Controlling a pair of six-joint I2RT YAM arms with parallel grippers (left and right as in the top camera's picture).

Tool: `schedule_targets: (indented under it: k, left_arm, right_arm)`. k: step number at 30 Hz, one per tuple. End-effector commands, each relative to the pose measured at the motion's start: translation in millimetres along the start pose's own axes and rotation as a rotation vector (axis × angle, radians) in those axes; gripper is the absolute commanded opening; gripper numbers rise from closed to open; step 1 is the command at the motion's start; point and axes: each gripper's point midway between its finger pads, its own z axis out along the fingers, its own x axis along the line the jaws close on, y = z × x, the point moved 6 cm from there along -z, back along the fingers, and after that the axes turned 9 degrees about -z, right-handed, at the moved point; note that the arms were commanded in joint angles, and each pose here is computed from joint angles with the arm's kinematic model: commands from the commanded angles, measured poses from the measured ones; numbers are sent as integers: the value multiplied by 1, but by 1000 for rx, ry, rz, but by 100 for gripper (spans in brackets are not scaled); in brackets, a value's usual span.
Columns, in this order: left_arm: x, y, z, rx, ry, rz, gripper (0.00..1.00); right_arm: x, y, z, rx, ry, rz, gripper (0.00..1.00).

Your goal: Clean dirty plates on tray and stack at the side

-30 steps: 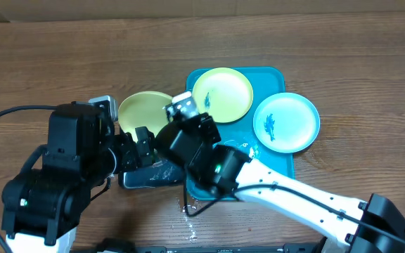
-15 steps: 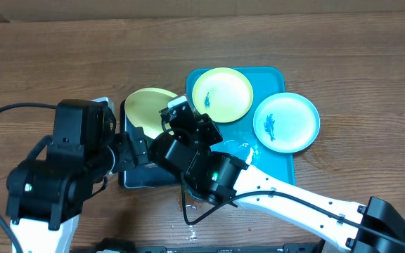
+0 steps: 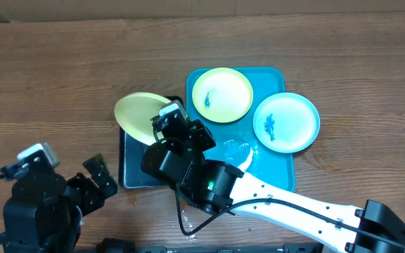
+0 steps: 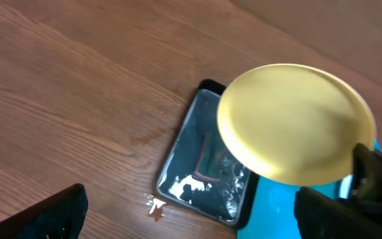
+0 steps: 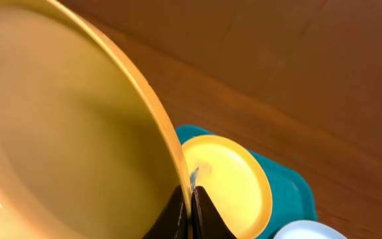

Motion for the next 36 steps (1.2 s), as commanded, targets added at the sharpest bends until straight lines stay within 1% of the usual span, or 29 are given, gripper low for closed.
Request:
schedule_targets:
  k: [1,4,6,22,26,28,30,32,34,36]
  left_arm:
    - [3,5,-1,-41,31,-24,100]
    - [3,5,-1,-40,31,-24,100]
    - [3,5,-1,-41,31,-24,100]
    - [3,5,-1,-40,31,-24,100]
    - [3,5,-1,-40,31,-24,100]
    - [3,5,-1,-40,31,-24,100]
    - [3,5,-1,-40,31,-24,100]
    - [3,5,-1,-40,31,-24,100]
    - [3,5,-1,-40,31,-24,100]
    - [3,5,-1,-40,31,-24,100]
  right_arm:
    - [-14,14,-3,-44,-97,14,4]
    - [-11,16,-5,-54,-86,11,4]
    - [-18,17,-6,-60,-149,5,4]
    - [-11,23,-18,-91,-141,-15,4]
    - [-12,22,-15,-84,-132,6,4]
    - [-16,15,-7,-52,-111,81,4]
    - [-17,1,7,26,-36,193,4]
    - [-16,-18,26,182,120,384,4]
    - [-19,-30,41,313,250,542,4]
    - [-26,-33,54,415,419,646,4]
